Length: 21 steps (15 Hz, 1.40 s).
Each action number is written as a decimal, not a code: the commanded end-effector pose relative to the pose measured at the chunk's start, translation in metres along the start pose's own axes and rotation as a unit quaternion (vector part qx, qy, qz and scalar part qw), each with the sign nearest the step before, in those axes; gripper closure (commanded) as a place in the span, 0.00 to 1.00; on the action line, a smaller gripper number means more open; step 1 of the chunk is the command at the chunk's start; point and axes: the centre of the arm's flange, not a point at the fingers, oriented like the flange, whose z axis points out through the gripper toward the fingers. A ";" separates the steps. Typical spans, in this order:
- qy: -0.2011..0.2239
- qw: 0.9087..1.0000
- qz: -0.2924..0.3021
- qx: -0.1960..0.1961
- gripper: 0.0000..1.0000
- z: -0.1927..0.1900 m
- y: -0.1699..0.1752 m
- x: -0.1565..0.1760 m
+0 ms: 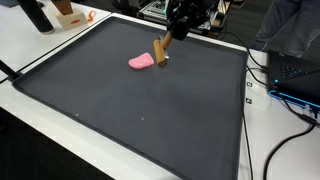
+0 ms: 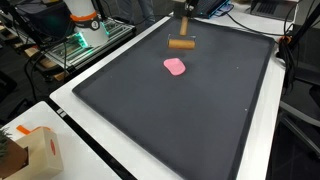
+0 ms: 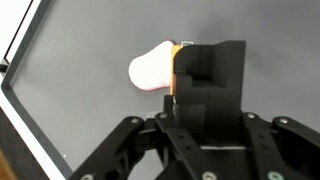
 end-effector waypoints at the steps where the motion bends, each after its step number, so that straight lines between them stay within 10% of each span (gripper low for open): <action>1: 0.018 1.000 -0.014 0.017 0.77 -0.005 0.015 -0.025; 21: 0.110 0.981 -0.025 0.159 0.77 -0.050 0.139 -0.124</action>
